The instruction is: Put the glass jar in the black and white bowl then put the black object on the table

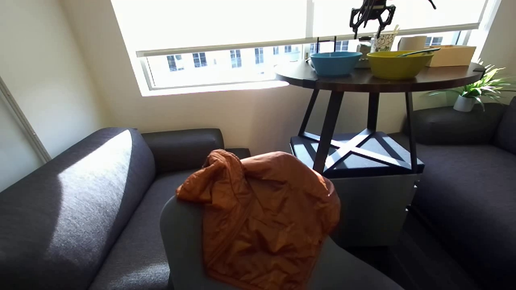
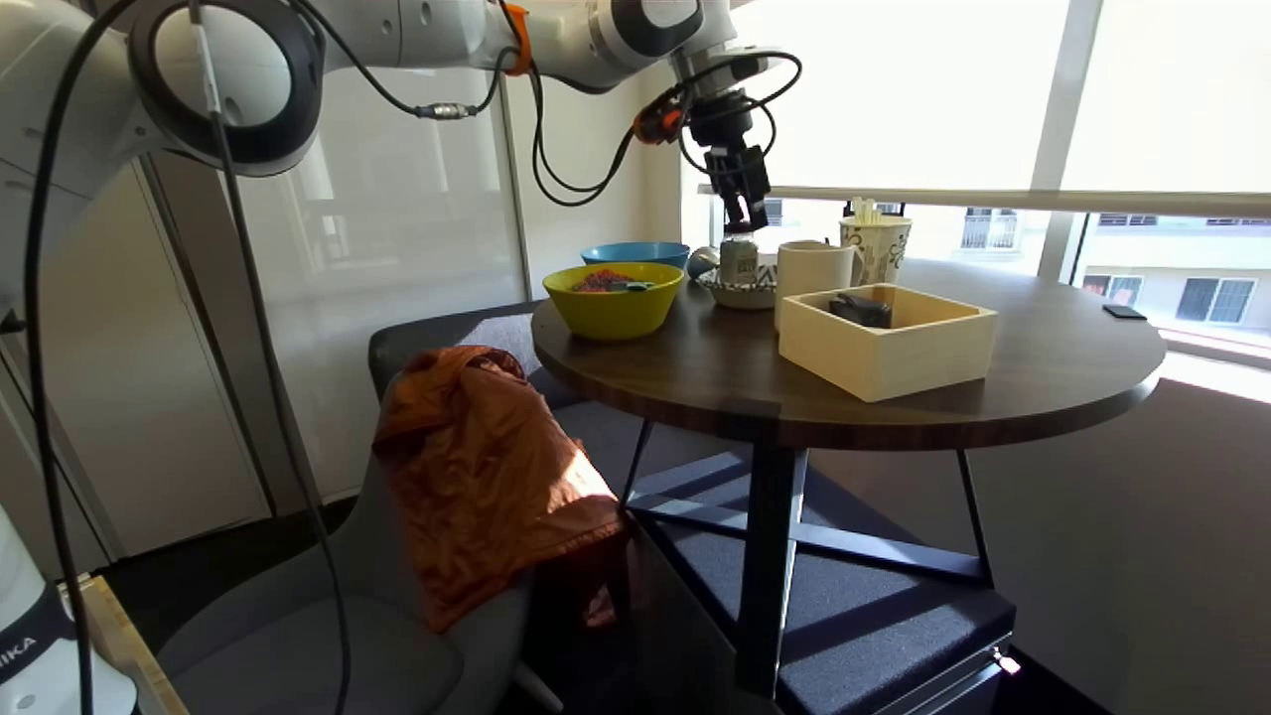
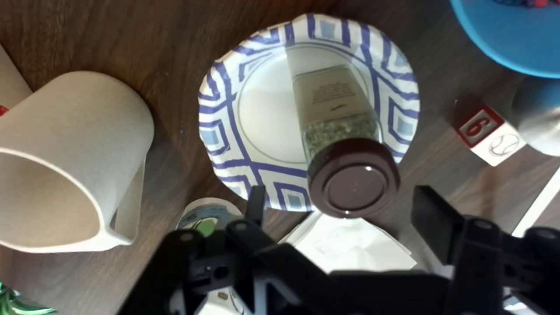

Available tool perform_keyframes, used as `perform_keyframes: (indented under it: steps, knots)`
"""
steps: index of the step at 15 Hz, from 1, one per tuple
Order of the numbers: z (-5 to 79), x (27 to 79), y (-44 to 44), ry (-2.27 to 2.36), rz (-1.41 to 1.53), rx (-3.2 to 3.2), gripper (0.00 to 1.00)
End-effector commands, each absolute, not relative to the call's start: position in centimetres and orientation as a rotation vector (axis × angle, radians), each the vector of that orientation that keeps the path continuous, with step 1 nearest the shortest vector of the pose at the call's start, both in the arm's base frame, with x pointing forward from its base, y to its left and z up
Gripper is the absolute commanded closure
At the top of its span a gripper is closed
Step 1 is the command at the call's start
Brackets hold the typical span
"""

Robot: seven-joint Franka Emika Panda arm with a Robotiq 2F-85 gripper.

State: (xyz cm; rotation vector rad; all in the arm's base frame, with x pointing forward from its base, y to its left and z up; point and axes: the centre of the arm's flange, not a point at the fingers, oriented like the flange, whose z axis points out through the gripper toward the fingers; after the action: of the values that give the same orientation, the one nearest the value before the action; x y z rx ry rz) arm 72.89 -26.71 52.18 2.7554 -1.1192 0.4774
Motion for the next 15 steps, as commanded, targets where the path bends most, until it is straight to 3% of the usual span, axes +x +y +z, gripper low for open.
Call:
perform_keyframes:
  steps: [1, 7, 11, 15]
  knots:
    - [56.5, 72.0, -28.3, -1.206, 0.546, 2.711, 0.00]
    - [61.9, 65.7, -36.0, -1.354, 0.526, 2.860, 0.00]
    - [62.0, 61.1, -40.7, -1.295, 0.332, 2.985, 0.00]
    - [60.7, 58.8, -41.6, -1.288, 0.340, 2.989, 0.00]
